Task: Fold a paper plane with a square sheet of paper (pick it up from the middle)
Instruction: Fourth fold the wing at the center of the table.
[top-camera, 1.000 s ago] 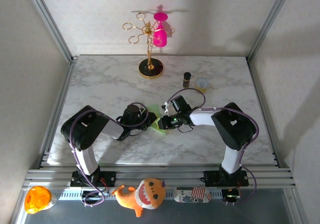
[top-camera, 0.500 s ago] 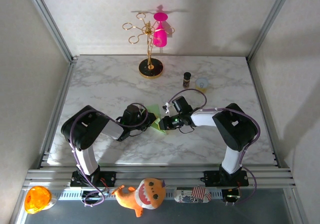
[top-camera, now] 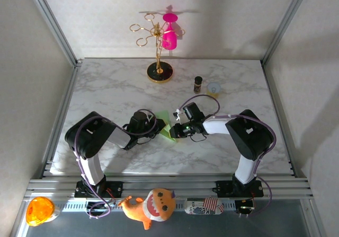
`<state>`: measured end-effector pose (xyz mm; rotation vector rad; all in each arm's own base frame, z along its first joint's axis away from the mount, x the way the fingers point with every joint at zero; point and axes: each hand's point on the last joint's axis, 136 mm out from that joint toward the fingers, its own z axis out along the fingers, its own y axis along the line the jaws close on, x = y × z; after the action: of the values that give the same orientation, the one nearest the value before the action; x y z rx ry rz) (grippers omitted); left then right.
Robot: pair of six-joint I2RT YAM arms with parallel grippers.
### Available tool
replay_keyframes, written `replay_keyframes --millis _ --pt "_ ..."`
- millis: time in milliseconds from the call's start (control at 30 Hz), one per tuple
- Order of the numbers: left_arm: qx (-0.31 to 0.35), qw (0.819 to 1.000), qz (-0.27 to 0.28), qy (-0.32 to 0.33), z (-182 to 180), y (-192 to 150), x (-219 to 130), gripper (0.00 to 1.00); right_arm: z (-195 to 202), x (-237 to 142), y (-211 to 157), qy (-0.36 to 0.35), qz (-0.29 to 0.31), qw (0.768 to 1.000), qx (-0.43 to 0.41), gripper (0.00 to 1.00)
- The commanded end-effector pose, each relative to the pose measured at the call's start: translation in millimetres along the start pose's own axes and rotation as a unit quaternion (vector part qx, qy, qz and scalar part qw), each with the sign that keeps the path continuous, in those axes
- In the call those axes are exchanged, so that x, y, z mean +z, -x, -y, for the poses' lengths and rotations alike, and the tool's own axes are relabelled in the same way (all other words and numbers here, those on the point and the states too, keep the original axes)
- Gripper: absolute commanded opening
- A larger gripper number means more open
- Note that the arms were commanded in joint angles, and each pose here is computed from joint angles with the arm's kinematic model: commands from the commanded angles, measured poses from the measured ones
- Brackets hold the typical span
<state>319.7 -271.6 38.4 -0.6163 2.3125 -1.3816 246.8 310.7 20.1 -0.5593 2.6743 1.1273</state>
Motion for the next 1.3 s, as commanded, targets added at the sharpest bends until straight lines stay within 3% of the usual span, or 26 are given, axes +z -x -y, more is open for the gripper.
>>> replay_keyframes --millis 0,400,1100,1267 --pt "0.015 1.0 0.015 -0.02 15 9 -11 0.08 27 6 -24 -0.039 -0.028 0.999 0.018 0.16" --pt "0.005 1.0 0.003 -0.013 3 5 -7 0.09 38 9 -29 -0.057 -0.022 0.998 0.022 0.11" --pt "0.019 0.999 -0.024 -0.024 16 -2 9 0.09 37 11 -31 -0.047 -0.027 0.998 0.017 0.21" --pt "0.02 0.999 -0.019 -0.021 17 0 8 0.09 39 12 -32 -0.05 -0.029 0.998 0.026 0.18"
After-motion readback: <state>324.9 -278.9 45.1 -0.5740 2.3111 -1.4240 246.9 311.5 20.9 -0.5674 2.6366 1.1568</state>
